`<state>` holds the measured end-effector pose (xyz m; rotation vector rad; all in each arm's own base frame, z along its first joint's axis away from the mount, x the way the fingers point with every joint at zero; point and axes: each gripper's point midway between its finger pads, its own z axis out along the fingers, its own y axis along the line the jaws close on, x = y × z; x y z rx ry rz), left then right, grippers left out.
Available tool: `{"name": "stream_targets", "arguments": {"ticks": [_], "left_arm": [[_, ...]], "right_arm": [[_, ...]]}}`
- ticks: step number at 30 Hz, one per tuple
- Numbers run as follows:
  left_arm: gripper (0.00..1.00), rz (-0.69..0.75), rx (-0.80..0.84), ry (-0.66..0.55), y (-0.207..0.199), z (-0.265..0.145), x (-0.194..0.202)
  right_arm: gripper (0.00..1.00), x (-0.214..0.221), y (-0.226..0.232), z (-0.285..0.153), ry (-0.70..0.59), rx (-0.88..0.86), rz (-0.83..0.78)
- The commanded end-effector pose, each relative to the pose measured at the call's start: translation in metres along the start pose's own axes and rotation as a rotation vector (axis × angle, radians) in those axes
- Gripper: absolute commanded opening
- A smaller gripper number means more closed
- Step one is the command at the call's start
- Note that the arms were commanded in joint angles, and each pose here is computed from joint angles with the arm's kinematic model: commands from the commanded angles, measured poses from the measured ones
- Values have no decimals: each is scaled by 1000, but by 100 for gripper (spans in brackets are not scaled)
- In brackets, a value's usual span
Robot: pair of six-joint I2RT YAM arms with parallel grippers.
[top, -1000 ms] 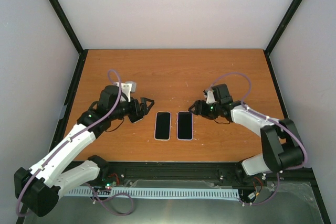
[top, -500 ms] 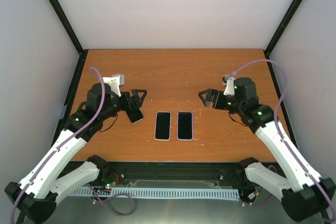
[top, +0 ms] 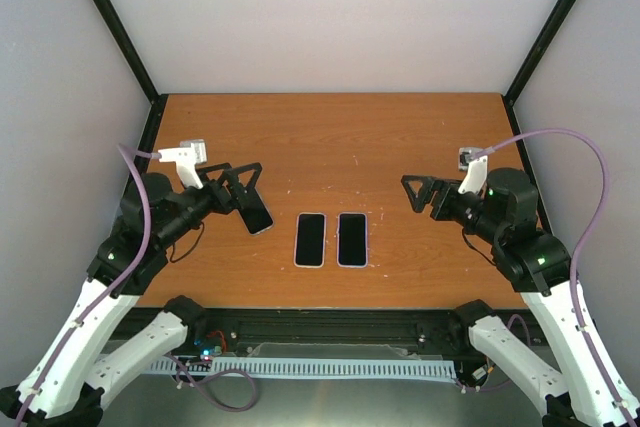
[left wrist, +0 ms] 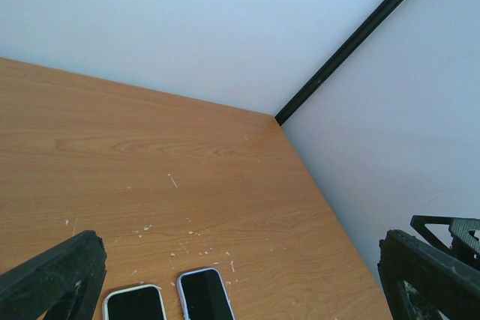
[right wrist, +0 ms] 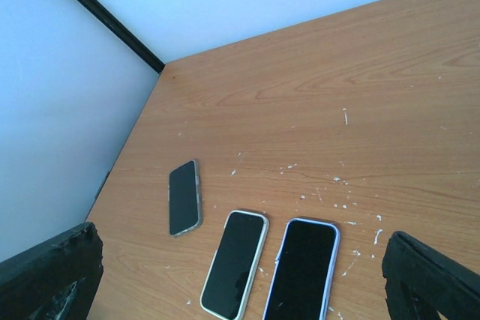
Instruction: Put the phone into the phone case
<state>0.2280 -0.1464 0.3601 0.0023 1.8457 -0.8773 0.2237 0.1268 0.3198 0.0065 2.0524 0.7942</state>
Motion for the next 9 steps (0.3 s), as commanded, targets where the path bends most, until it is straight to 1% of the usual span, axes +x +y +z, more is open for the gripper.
{"name": "stream_targets", "arguments": {"ticks": [1, 9], "left_arm": [[100, -18, 8, 8, -2, 2, -1], [99, -33, 4, 47, 6, 10, 15]], "right_arm": [[100, 0, -5, -3, -6, 26, 24], [100, 5, -3, 0, 3, 3, 38]]}}
